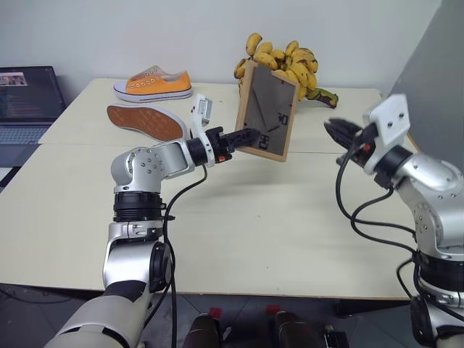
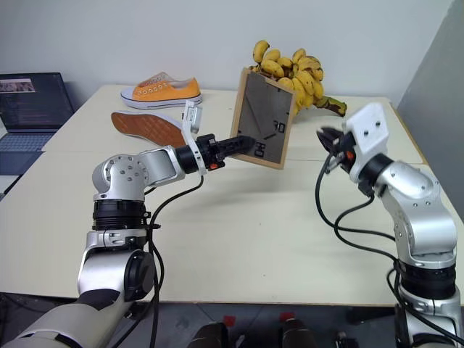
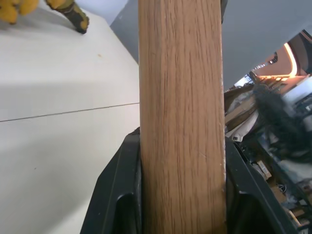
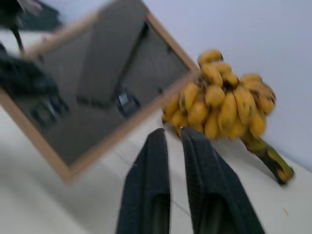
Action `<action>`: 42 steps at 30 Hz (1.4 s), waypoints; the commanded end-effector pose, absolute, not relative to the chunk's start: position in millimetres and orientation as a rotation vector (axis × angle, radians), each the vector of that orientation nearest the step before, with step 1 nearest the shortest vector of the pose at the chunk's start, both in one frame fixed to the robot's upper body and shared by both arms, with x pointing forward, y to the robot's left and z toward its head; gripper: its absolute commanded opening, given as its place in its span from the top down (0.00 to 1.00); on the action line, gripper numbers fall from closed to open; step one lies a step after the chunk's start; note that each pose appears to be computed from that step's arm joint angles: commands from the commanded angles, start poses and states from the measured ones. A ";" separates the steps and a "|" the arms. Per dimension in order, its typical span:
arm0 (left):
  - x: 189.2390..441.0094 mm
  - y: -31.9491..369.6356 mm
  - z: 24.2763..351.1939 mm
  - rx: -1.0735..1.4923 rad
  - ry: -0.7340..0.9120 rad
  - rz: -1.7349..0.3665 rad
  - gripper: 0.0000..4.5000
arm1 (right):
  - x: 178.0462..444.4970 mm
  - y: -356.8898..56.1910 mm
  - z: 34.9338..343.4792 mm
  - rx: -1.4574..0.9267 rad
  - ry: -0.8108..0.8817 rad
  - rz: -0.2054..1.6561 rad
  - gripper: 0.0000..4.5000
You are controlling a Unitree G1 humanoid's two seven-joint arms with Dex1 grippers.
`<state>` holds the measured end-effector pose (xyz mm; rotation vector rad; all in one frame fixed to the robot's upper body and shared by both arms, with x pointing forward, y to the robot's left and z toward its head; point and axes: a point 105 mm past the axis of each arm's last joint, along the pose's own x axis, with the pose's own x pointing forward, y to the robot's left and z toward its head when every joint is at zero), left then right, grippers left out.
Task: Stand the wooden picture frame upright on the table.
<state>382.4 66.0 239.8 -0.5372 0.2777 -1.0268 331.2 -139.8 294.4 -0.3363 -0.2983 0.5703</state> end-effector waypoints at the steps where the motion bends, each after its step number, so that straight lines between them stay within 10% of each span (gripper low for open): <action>1: 367.6 55.6 272.6 -0.508 0.174 -1.141 0.71 | 325.4 -123.0 319.4 -0.308 -0.367 0.583 0.65; 20: 343.9 43.3 283.9 -0.315 0.102 -1.276 0.71 | 348.8 -97.4 318.3 -0.177 -0.337 0.677 0.61; 29: 349.7 45.5 280.5 -0.322 0.113 -1.246 0.71 | 349.4 -111.2 313.3 -0.190 -0.321 0.630 0.24; 42: 372.9 45.9 272.7 -0.323 0.130 -1.176 0.71 | 333.9 -66.9 323.6 -0.093 -0.369 0.724 0.24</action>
